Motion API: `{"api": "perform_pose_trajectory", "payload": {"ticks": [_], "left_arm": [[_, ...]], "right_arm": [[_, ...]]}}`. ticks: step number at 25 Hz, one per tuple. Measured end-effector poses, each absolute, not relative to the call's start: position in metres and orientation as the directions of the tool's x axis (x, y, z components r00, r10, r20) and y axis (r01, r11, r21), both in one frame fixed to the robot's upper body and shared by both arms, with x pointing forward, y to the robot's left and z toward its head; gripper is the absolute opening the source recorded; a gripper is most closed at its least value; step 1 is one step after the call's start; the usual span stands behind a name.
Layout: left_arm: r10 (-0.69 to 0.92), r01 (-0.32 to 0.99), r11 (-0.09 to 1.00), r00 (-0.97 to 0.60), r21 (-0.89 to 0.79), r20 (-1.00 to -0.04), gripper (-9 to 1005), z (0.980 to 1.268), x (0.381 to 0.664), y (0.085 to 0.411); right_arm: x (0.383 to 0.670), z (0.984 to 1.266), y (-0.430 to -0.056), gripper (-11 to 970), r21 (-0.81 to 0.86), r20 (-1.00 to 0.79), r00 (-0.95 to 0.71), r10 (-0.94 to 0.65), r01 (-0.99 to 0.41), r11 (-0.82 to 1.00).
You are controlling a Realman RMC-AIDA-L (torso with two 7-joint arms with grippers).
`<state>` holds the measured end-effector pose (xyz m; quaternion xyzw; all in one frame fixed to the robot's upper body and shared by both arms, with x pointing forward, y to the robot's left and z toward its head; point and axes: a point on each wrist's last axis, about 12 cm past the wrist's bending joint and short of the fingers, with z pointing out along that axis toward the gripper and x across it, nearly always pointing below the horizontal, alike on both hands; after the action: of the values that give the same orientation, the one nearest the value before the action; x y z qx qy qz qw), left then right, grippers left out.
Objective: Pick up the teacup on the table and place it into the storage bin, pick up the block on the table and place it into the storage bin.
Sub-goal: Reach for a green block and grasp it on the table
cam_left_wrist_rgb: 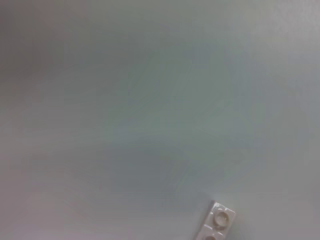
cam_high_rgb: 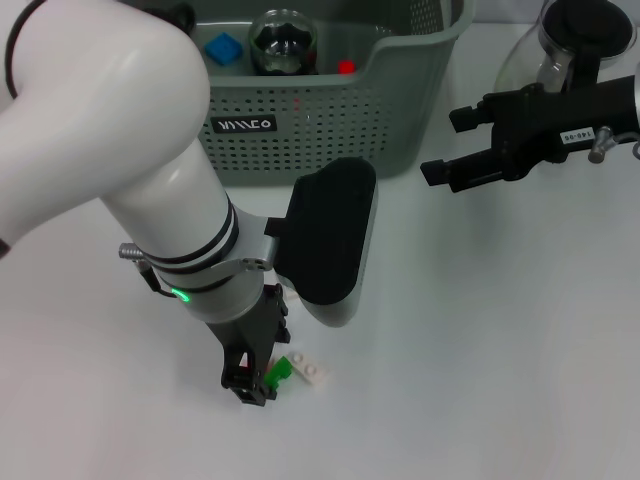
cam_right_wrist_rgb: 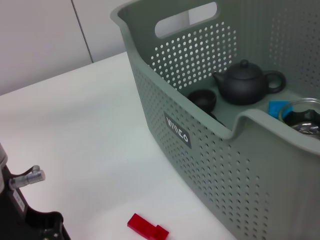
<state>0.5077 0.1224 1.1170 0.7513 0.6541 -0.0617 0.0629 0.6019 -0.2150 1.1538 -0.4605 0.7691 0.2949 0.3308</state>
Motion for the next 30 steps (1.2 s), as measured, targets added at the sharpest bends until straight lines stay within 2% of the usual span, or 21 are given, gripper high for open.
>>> {"api": "perform_pose_trajectory", "payload": {"ticks": [12, 30], "left_arm": [[0.973, 0.989, -0.146, 0.143, 0.000, -0.181, 518, 1.1162, 0.5047, 0.1205], [0.974, 0.994, -0.107, 0.106, 0.003, -0.198, 473, 1.1175, 0.5068, 0.1170]], "right_arm": [[0.6021, 1.1540, -0.2150, 931, 0.149, -0.781, -0.357, -0.512, -0.903, 0.403], [0.6019, 1.1540, -0.2150, 930, 0.146, -0.782, -0.354, -0.513, -0.905, 0.400]]}}
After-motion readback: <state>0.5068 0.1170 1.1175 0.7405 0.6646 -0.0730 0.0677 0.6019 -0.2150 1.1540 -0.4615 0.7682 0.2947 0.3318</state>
